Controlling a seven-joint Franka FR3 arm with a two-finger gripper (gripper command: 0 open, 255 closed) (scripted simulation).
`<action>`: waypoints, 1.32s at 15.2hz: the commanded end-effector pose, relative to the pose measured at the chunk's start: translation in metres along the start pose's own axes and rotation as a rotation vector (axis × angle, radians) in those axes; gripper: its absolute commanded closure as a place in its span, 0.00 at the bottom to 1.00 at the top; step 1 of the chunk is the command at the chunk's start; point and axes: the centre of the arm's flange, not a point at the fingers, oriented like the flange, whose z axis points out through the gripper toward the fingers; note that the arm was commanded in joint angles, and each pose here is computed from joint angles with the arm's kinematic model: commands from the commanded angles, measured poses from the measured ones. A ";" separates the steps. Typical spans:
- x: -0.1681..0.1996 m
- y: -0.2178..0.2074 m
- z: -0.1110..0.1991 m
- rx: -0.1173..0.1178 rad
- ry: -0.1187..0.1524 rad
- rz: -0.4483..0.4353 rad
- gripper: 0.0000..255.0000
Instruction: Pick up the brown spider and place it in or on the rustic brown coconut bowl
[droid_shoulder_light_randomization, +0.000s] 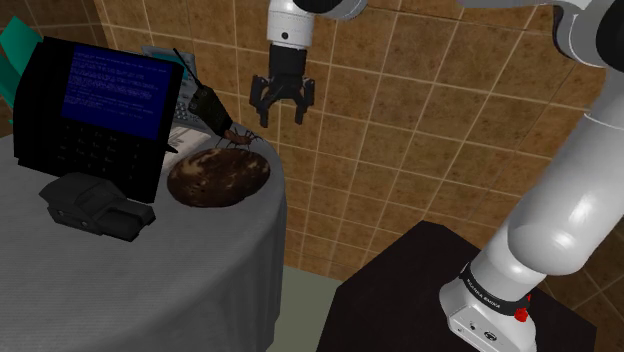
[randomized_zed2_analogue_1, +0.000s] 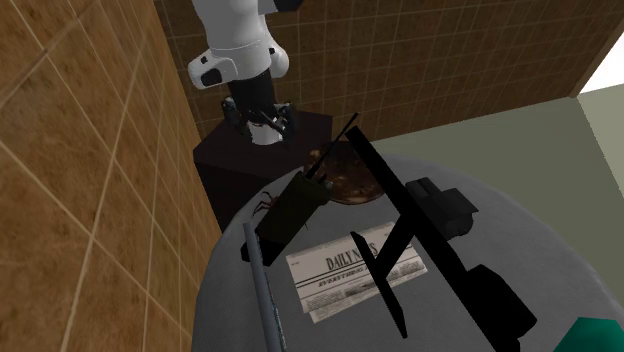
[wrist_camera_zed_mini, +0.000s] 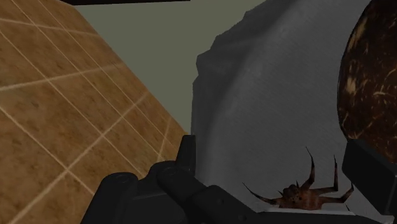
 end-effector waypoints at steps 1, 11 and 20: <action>0.021 -0.020 0.003 0.002 -0.008 0.019 0.00; 0.055 -0.057 0.046 0.003 -0.023 0.050 0.00; 0.055 -0.057 0.054 0.003 -0.023 0.050 0.00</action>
